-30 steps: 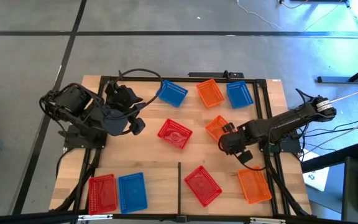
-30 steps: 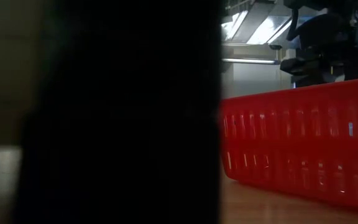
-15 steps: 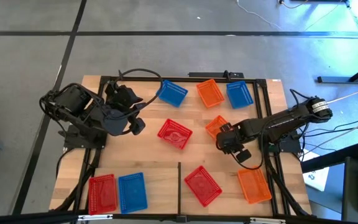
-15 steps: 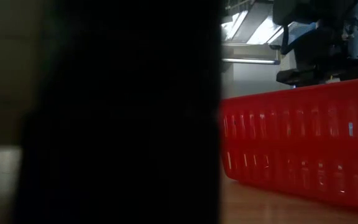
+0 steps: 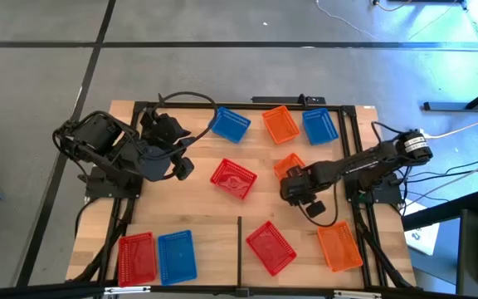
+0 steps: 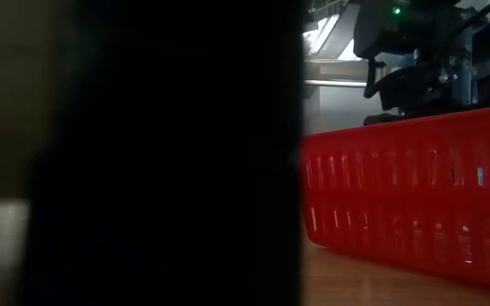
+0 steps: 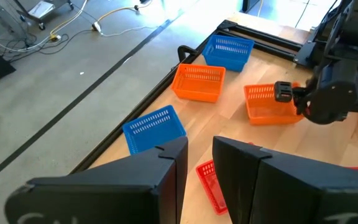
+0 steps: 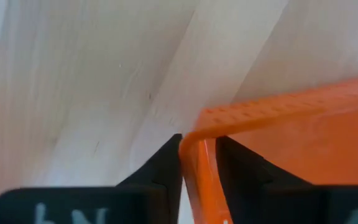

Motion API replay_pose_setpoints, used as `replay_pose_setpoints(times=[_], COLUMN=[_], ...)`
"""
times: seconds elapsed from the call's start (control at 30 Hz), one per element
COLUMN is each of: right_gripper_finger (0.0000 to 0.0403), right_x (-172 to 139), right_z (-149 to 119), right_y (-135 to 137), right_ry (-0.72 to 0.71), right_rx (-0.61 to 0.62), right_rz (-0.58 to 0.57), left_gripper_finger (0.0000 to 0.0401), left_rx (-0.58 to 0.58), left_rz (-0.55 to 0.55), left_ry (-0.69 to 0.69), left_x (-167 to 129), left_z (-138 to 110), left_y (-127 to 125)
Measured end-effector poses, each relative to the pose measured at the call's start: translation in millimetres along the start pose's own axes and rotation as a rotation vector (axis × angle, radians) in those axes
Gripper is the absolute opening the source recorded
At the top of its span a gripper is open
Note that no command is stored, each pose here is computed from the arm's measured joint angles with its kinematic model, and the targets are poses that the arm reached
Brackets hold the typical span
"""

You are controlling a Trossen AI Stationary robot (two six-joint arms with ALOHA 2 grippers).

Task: Stack baskets on shelf by color
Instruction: Put the middle orange bin on the shelf

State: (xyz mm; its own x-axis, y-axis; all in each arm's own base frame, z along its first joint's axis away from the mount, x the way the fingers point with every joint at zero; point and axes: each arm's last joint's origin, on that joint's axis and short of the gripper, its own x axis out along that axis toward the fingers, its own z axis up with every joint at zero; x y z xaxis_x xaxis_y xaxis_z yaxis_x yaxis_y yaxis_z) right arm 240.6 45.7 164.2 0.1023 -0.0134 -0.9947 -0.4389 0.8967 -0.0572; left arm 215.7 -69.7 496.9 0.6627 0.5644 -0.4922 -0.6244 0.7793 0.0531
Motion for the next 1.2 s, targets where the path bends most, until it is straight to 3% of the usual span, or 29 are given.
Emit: replay_pose_setpoints(times=[0.17,0.33,0.5,0.63,0.77,1.03,1.2], right_gripper_finger=[0.0012,0.0004,0.0002,0.0001,0.0001,0.0000,0.0000], right_x=[3.7,-1.8,-27.4,-60.4,-95.0,-162.4,-198.4], right_z=[3.1,6.6,15.2,26.8,42.7,63.6,71.1], right_y=[-1.0,-2.4,-7.2,-10.0,-10.2,-16.3,-20.1], right_ry=[-0.003,-0.015,0.009,0.015,-0.067,-0.254,-0.399], right_rx=[0.043,0.132,0.180,0.144,0.083,0.060,0.098], right_rz=[-0.017,-0.023,-0.074,-0.137,-0.168,-0.343,-0.394], left_gripper_finger=[0.0068,0.0068,0.0068,0.0068,0.0068,0.0068,0.0068], left_rx=[0.000,0.004,0.007,0.009,0.016,0.293,0.374], left_rz=[0.000,0.000,-0.013,-0.027,-0.027,-0.098,-0.100], left_ry=[0.000,0.000,0.012,0.024,0.024,0.065,0.061], left_x=[0.0,0.1,0.1,-0.1,-0.1,-0.3,-0.1], left_z=[0.0,0.0,-0.3,-0.7,-0.7,-2.3,-2.2], left_y=[0.0,0.1,-0.3,-0.8,-0.8,-2.5,-2.4])
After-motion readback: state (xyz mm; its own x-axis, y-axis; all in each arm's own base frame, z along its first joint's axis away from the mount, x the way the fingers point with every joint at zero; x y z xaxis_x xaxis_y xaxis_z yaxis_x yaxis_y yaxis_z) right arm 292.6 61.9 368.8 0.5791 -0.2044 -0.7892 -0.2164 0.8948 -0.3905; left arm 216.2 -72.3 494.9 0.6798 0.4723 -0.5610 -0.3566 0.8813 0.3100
